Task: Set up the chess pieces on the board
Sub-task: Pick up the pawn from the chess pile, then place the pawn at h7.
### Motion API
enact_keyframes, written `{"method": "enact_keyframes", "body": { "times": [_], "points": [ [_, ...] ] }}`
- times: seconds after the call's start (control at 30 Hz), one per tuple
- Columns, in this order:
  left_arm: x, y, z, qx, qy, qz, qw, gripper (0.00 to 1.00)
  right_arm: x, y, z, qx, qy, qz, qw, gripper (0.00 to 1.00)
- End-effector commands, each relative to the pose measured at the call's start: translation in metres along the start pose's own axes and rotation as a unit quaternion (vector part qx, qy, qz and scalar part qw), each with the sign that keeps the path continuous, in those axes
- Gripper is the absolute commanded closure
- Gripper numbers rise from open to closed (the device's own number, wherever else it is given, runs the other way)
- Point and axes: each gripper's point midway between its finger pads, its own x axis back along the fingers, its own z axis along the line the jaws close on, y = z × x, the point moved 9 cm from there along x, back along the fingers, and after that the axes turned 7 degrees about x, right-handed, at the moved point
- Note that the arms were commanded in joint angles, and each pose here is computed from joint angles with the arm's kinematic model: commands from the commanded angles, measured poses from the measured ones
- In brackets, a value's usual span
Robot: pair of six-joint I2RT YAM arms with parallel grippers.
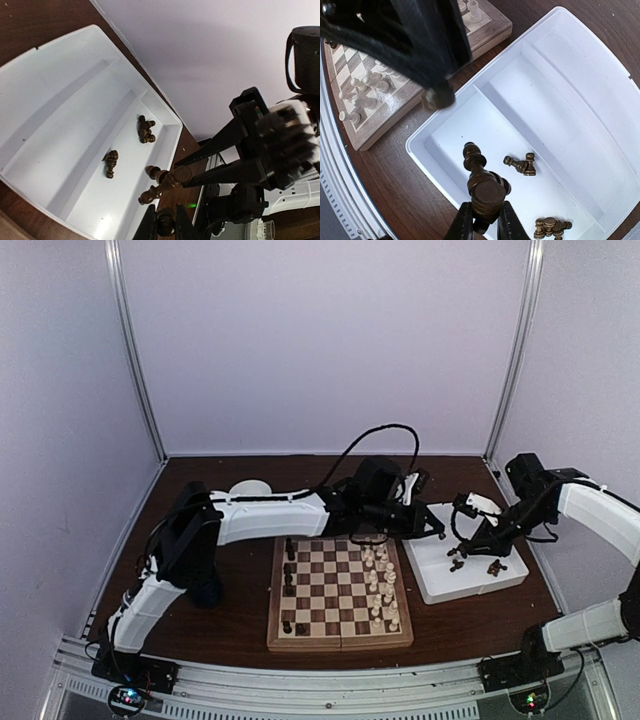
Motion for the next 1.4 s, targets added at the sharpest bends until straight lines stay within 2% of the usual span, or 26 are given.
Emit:
{"method": "enact_keyframes", "body": {
  "times": [0.0, 0.07, 0.23, 0.4, 0.5, 0.6, 0.83, 1.07, 1.37],
  "points": [
    [0.048, 0.027, -0.024, -0.054, -0.001, -0.050, 0.997, 1.00, -0.002, -0.003, -0.005, -0.017, -0.013, 0.002, 1.000, 0.89],
    [0.061, 0.026, -0.024, -0.070, 0.013, -0.047, 0.996, 1.00, -0.004, -0.005, -0.009, -0.023, -0.024, 0.007, 0.999, 0.89],
    [0.110, 0.005, -0.026, -0.150, 0.112, -0.017, 0.982, 1.00, -0.011, -0.008, -0.019, -0.047, -0.042, 0.025, 0.998, 0.89],
    [0.158, -0.020, -0.007, -0.226, 0.247, 0.017, 0.942, 1.00, -0.019, -0.008, -0.026, -0.058, -0.041, 0.036, 0.997, 0.89],
    [0.173, -0.032, 0.012, -0.238, 0.315, 0.033, 0.918, 1.00, -0.019, -0.009, -0.026, -0.060, -0.041, 0.036, 0.997, 0.88],
    [0.177, -0.037, 0.033, -0.226, 0.361, 0.053, 0.903, 1.00, -0.020, -0.010, -0.026, -0.059, -0.043, 0.037, 0.997, 0.88],
    [0.181, -0.024, 0.065, -0.211, 0.406, 0.050, 0.888, 1.00, -0.019, -0.010, -0.025, -0.059, -0.045, 0.038, 0.997, 0.87],
    [0.186, -0.014, 0.094, -0.189, 0.417, 0.064, 0.887, 1.00, -0.019, -0.010, -0.025, -0.061, -0.041, 0.040, 0.996, 0.87],
    [0.186, -0.015, 0.106, -0.181, 0.435, 0.082, 0.879, 1.00, -0.021, -0.010, -0.026, -0.058, -0.042, 0.040, 0.997, 0.86]
  ]
}}
